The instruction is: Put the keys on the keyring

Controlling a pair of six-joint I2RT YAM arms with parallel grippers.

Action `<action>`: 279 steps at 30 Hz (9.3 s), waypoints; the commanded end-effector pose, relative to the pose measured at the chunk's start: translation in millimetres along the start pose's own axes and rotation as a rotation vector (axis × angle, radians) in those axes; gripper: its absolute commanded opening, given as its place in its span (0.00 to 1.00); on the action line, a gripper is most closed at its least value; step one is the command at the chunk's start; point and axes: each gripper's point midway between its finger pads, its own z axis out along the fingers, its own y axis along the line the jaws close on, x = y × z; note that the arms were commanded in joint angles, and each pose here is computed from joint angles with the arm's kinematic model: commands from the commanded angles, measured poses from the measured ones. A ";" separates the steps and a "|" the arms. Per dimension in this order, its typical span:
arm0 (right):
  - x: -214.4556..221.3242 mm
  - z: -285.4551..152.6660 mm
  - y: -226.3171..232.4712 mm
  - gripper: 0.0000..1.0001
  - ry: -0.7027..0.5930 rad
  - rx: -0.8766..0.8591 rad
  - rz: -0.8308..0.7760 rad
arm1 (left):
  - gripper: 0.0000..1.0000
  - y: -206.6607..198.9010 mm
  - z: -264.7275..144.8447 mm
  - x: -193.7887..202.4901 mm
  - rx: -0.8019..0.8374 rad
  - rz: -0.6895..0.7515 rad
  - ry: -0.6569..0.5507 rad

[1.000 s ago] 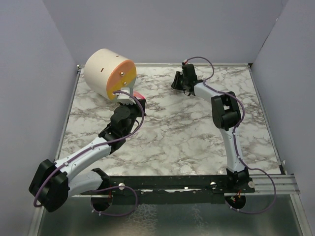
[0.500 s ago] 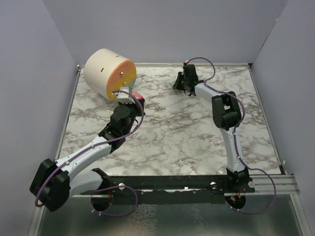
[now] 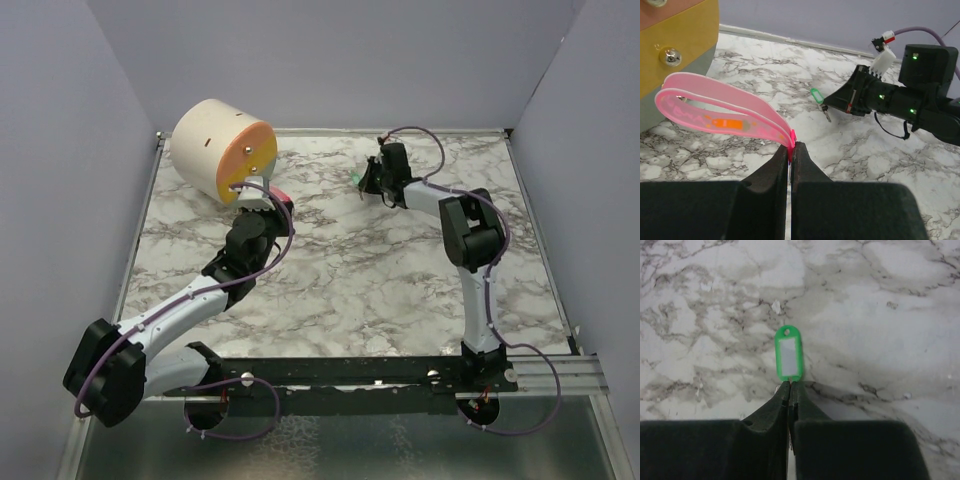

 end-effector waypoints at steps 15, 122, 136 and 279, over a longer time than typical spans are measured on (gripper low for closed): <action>30.1 -215.5 77.6 0.01 -0.226 -0.514 -0.265 | 0.00 -41.0 -4.9 -7.3 0.198 -0.110 0.016; 60.5 -314.3 159.7 0.01 -0.262 -0.694 0.176 | 0.00 -133.6 -17.9 33.1 0.222 -0.212 -0.082; 60.4 -311.2 158.6 0.01 -0.256 -0.682 0.196 | 0.00 -135.9 -19.9 31.9 0.233 -0.193 -0.087; 53.6 -316.1 146.7 0.01 -0.288 -0.623 0.265 | 0.00 -155.8 -31.1 27.7 0.313 -0.143 -0.085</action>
